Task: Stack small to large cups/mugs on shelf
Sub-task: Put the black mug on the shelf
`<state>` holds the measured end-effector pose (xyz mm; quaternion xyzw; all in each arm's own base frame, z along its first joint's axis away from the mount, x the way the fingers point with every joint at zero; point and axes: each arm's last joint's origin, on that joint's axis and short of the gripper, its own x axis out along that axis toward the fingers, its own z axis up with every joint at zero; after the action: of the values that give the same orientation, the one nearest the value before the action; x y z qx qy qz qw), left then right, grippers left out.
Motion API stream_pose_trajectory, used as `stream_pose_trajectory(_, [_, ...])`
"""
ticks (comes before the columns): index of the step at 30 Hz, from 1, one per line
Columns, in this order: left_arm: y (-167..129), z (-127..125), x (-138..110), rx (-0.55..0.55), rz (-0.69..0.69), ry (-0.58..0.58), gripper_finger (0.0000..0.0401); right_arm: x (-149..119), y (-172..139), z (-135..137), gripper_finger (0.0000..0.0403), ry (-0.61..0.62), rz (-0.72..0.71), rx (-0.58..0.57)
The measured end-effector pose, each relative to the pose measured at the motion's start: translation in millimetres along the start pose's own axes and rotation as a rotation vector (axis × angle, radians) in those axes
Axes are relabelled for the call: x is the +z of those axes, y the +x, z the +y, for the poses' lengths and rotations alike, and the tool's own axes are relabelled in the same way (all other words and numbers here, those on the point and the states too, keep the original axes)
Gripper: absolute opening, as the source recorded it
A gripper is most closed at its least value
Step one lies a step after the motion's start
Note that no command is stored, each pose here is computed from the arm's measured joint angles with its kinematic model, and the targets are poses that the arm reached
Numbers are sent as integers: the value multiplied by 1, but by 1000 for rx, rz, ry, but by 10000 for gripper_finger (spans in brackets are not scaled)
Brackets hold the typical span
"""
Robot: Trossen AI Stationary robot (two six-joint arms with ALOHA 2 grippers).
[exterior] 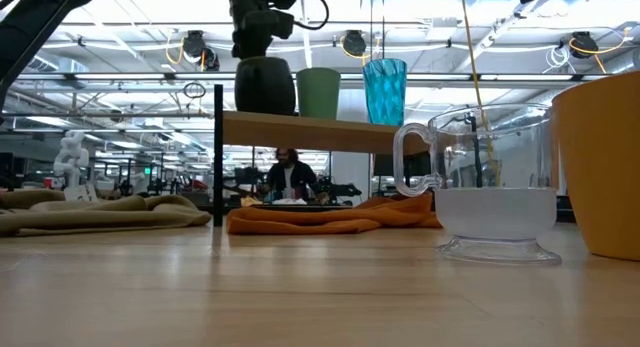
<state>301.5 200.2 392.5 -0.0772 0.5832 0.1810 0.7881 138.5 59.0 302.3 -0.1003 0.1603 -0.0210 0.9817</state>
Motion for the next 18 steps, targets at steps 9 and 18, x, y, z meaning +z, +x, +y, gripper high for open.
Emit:
stream_pose_trajectory(9, [0,4,-1,-19,-5,-17,47,0,0,0,274,3,0,0])
stream_pose_trajectory(18, [0,9,-2,-45,-12,-36,47,0,0,0,274,3,0,0])
